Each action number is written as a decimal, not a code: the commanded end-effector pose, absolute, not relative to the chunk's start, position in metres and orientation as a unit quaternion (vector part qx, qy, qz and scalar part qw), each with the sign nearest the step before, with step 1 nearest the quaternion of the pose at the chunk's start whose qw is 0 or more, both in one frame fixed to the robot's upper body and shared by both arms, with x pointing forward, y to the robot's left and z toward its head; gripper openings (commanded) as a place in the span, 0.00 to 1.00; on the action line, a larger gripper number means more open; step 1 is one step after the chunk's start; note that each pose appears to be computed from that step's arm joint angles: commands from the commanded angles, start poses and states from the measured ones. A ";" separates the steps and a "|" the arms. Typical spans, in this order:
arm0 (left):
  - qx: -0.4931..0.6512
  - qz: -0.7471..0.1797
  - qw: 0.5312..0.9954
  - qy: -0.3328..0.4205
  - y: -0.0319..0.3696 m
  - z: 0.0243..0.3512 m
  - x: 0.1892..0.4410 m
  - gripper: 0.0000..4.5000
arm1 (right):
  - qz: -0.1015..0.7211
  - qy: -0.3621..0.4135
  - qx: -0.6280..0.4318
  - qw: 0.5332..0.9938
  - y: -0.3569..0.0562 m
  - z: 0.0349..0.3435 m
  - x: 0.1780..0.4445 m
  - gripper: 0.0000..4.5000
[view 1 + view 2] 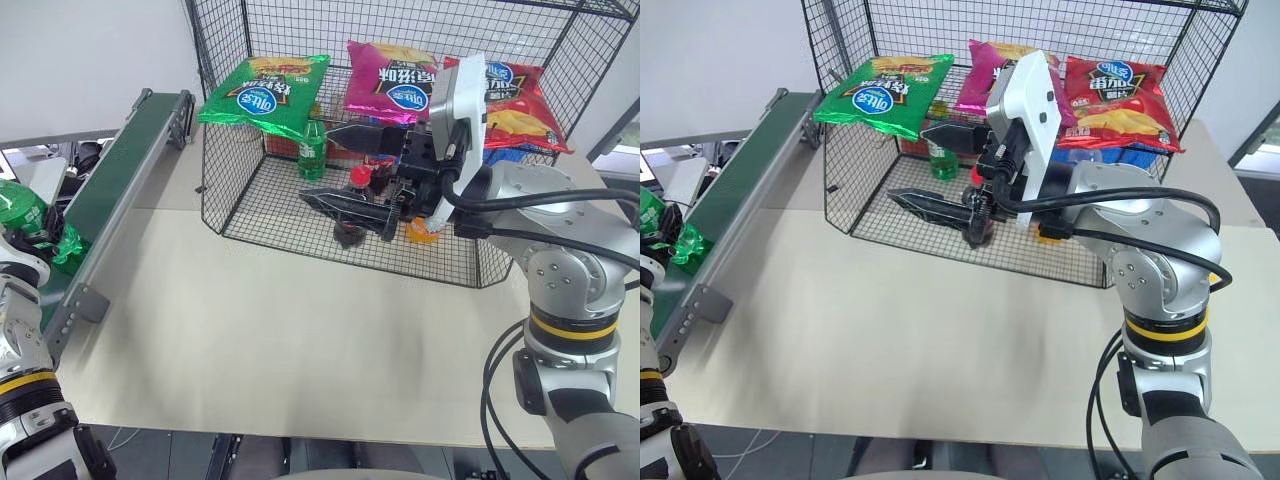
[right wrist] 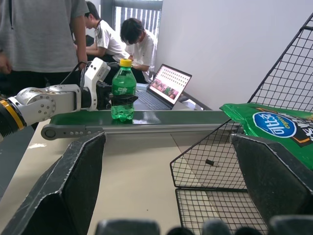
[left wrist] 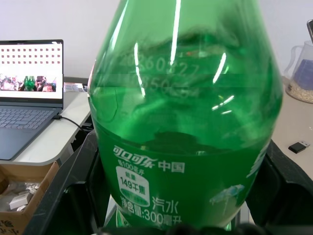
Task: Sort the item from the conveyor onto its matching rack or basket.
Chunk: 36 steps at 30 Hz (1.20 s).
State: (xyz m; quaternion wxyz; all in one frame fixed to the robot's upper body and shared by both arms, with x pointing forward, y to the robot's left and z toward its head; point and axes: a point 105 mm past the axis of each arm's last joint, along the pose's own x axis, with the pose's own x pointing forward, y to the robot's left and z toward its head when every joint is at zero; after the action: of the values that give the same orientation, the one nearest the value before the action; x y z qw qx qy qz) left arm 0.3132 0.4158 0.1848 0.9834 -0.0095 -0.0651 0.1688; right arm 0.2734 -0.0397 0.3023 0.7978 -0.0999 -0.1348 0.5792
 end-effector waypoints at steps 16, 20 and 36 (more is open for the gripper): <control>0.075 -0.386 0.919 0.020 0.205 0.202 0.323 0.67 | 0.448 -0.072 -0.134 0.881 -0.087 0.235 0.253 1.00; 0.090 -0.423 0.901 -0.008 0.159 0.191 0.340 0.67 | 0.394 -0.067 -0.133 0.907 -0.092 0.224 0.258 1.00; 0.035 -0.260 0.959 -0.109 0.096 0.192 0.453 0.67 | 0.262 -0.086 -0.114 0.954 -0.081 0.218 0.301 1.00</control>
State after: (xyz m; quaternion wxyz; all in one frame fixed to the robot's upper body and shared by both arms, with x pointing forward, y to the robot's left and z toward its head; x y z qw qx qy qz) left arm 0.4470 0.0948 0.1597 0.9580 0.0322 -0.0471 -0.2812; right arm 0.3039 -0.0822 0.2037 0.9559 -0.1097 -0.0493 0.2678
